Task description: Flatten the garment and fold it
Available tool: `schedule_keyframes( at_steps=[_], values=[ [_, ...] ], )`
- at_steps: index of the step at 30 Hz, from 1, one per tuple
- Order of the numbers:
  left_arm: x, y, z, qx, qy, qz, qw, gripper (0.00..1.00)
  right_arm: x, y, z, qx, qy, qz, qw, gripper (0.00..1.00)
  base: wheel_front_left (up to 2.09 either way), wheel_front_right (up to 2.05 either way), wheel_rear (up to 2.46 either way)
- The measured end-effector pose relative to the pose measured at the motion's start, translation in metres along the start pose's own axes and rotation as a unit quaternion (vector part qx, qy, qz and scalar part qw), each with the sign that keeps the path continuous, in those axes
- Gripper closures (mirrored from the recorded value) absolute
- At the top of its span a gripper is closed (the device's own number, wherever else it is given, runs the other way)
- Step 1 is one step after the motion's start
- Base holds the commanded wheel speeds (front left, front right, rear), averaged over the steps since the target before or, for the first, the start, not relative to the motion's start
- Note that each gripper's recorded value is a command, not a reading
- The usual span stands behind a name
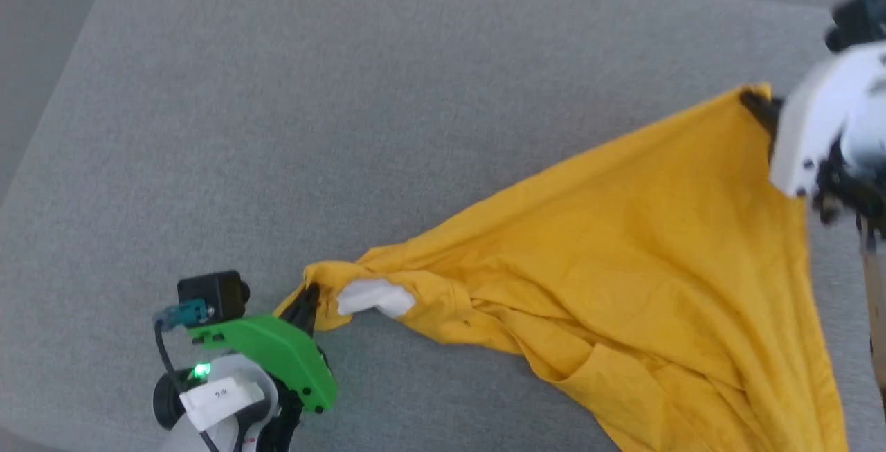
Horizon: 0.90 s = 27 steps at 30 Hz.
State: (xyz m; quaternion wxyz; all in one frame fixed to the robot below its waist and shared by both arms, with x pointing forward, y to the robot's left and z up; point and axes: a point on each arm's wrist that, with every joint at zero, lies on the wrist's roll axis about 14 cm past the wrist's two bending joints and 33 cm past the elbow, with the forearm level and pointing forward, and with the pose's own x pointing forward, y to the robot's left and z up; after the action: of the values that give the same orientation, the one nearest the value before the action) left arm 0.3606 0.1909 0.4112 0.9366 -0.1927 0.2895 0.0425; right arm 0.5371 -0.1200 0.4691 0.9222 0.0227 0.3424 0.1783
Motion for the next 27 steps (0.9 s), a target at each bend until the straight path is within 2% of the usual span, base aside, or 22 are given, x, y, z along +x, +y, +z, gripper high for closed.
schedule_keyframes(
  at_steps=[2,5,10,14,18,20,22,24,26,27],
  values=[
    [-0.008,-0.002,0.002,-0.001,-0.007,-0.003,1.000,1.00,-0.024,-0.003,-0.012,0.028,-0.013,0.003,1.000,1.00,0.00,0.00,0.00],
    [-0.019,-0.006,0.003,-0.006,-0.016,-0.008,1.000,1.00,-0.060,-0.010,-0.048,0.068,-0.003,-0.006,0.998,1.00,0.00,0.00,0.00],
    [-0.030,-0.023,0.002,-0.008,-0.021,-0.034,0.999,1.00,-0.113,-0.005,-0.116,0.150,0.037,-0.007,0.988,1.00,0.00,0.00,0.00],
    [-0.035,-0.038,0.012,-0.009,-0.042,-0.067,0.997,1.00,-0.144,-0.001,-0.139,0.185,0.052,-0.003,0.981,1.00,0.00,0.00,0.00],
    [-0.038,-0.049,0.036,-0.007,-0.078,-0.097,0.992,1.00,-0.164,-0.007,-0.120,0.184,0.018,-0.008,0.983,1.00,0.00,0.00,0.00],
    [-0.039,-0.058,0.060,0.008,-0.106,-0.119,0.987,1.00,-0.172,-0.009,-0.091,0.173,-0.019,-0.003,0.985,1.00,0.00,0.00,0.00],
    [-0.042,-0.074,0.095,0.004,-0.145,-0.151,0.978,1.00,-0.181,-0.012,-0.058,0.153,-0.058,-0.002,0.987,1.00,0.00,0.00,0.00],
    [-0.047,-0.087,0.135,0.044,-0.188,-0.169,0.967,1.00,-0.194,-0.015,-0.018,0.128,-0.104,-0.004,0.986,1.00,0.00,0.00,0.00],
    [-0.058,-0.100,0.177,0.053,-0.238,-0.186,0.952,1.00,-0.206,-0.016,0.014,0.109,-0.137,-0.004,0.985,1.00,0.00,0.00,0.00],
    [-0.064,-0.107,0.196,0.074,-0.259,-0.192,0.944,1.00,-0.213,-0.016,0.030,0.099,-0.153,-0.003,0.983,1.00,0.00,0.00,0.00]
  ],
)
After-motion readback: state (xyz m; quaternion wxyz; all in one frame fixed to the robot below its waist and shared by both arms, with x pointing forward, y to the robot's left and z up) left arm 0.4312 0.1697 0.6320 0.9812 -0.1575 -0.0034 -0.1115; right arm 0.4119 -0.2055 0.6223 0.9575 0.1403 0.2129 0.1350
